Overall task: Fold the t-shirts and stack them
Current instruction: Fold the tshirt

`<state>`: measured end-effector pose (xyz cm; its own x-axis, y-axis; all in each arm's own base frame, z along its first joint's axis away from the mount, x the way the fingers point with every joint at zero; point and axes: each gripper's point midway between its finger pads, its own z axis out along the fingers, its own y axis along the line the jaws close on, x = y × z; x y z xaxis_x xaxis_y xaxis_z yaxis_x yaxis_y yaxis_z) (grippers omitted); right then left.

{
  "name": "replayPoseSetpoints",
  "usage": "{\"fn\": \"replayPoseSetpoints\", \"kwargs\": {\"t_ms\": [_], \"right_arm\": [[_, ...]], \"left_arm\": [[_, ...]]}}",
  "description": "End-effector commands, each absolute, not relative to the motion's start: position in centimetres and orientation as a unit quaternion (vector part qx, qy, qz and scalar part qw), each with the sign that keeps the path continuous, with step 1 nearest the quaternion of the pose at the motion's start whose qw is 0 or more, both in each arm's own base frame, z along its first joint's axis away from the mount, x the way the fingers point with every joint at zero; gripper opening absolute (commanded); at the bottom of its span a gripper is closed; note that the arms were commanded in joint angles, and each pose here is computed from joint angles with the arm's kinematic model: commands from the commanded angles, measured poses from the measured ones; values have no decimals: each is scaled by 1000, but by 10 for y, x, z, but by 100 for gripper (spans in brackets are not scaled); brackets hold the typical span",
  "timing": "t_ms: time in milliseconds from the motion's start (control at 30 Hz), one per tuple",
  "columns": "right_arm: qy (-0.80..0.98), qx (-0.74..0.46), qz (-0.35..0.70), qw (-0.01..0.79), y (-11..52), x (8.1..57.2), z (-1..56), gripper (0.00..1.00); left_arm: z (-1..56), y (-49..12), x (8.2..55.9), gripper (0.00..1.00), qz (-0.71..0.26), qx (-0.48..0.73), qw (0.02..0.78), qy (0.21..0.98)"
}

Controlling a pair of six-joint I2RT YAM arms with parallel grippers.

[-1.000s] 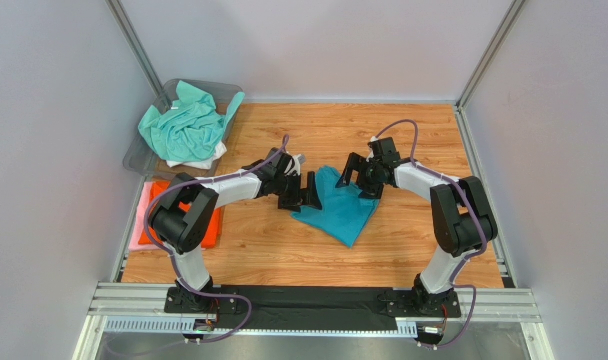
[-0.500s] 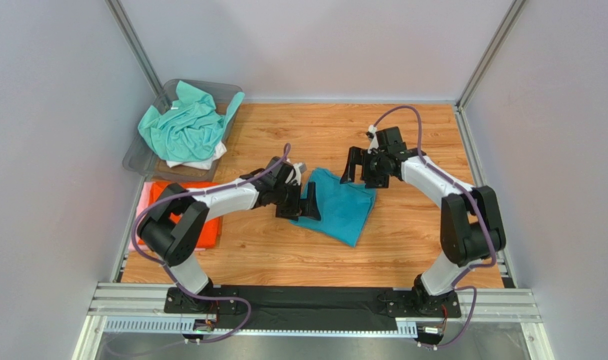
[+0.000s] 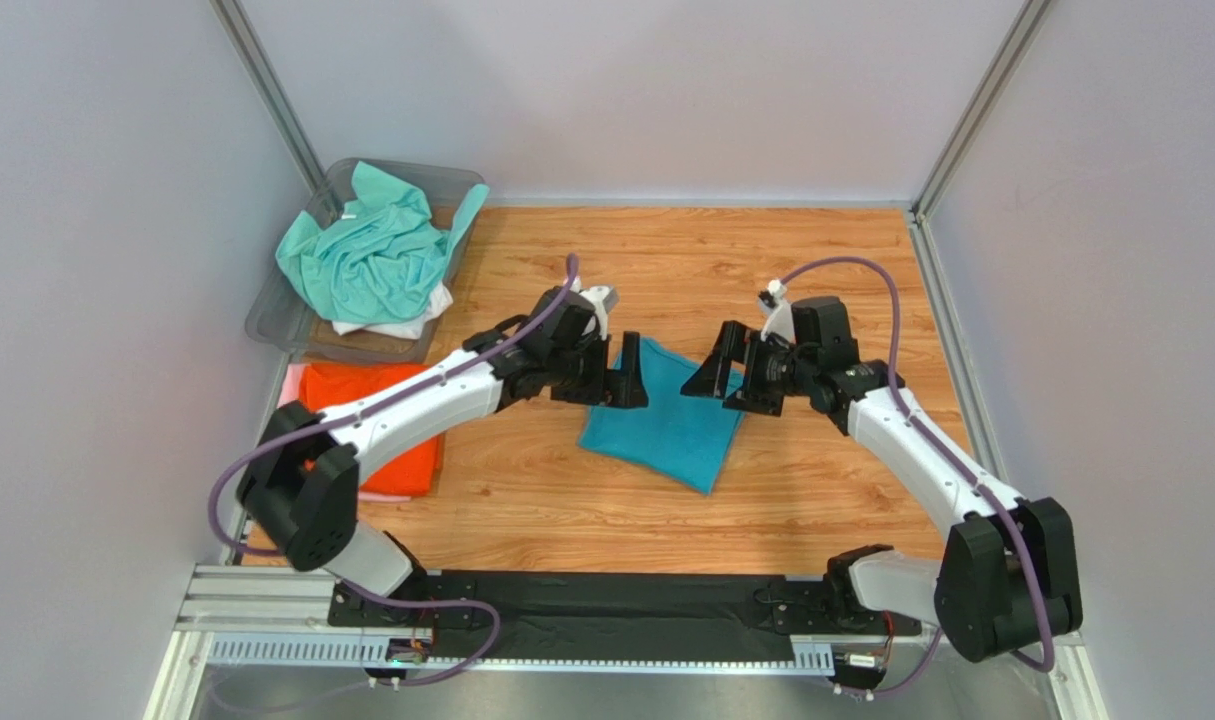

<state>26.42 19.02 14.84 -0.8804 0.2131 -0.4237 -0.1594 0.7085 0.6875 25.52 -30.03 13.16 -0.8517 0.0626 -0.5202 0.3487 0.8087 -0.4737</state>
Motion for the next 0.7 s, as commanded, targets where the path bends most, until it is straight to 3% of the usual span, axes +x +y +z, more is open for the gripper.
{"fn": "replayPoseSetpoints", "kwargs": {"t_ms": [0,333,667], "right_arm": [[877,29,410,250,199,273,149,100],[910,70,339,229,183,321,93,100],[930,94,301,189,163,342,41,100]], "left_arm": [[128,-313,281,100,-267,136,256,919],[89,-355,336,100,-307,129,225,916],[22,-343,327,100,-284,90,146,943]]}}
